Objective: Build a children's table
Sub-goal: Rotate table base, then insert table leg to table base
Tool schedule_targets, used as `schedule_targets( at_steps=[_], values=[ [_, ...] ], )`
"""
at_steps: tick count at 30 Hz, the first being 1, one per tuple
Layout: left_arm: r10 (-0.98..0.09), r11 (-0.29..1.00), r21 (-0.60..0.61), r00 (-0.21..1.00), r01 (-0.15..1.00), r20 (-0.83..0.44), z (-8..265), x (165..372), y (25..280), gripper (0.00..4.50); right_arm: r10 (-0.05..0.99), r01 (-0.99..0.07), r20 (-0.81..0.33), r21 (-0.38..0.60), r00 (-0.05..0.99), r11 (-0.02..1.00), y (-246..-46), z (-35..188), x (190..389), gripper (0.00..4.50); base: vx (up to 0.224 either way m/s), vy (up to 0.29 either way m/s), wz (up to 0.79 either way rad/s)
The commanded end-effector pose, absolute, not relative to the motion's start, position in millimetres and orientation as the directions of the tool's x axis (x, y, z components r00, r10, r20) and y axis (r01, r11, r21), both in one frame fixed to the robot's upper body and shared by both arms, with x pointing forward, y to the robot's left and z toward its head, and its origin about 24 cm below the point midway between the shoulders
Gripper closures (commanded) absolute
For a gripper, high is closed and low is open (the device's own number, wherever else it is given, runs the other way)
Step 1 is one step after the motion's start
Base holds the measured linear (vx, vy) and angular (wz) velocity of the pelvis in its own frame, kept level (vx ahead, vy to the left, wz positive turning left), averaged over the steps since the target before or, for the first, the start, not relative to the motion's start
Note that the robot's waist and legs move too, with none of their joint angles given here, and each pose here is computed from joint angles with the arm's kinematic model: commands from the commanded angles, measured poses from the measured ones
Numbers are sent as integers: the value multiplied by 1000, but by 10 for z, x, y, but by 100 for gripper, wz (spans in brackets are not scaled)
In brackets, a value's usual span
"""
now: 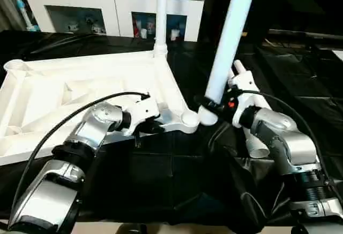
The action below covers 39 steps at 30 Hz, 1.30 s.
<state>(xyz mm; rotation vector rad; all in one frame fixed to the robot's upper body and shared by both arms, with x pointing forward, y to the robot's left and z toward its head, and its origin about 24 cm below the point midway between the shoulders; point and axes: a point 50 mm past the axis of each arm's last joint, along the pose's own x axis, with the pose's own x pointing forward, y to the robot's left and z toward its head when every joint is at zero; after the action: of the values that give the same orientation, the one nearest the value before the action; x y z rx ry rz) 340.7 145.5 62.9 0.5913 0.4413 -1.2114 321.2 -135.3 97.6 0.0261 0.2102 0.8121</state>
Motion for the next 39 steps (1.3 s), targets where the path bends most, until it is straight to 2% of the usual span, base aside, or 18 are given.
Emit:
schedule_targets(
  at_steps=[1,9,21,27,31,39],
  values=[
    [-757,201,148,249,968,-604,571,3322,1453,447,743,-736,-168,110,648,668,-1319,1038,3269,262,0,0,0],
    [-755,198,137,240,971,-610,502,3212,1441,450,772,-734,-193,239,606,636,-1201,888,3394,262,0,0,0],
    [-744,214,148,259,966,-616,526,3200,1472,450,790,-753,-235,244,566,611,-1121,799,3420,262,0,0,0],
    [-753,208,149,256,967,-606,549,3218,1446,450,779,-739,-240,249,580,626,-1138,741,3431,262,0,0,0],
    [-759,211,147,257,966,-598,562,3222,1430,450,780,-716,-240,308,578,626,-1160,606,3407,262,0,0,0],
    [-767,246,148,286,958,-575,586,3244,1441,450,768,-687,-210,350,605,637,-1274,432,3309,262,0,0,0]
  ],
)
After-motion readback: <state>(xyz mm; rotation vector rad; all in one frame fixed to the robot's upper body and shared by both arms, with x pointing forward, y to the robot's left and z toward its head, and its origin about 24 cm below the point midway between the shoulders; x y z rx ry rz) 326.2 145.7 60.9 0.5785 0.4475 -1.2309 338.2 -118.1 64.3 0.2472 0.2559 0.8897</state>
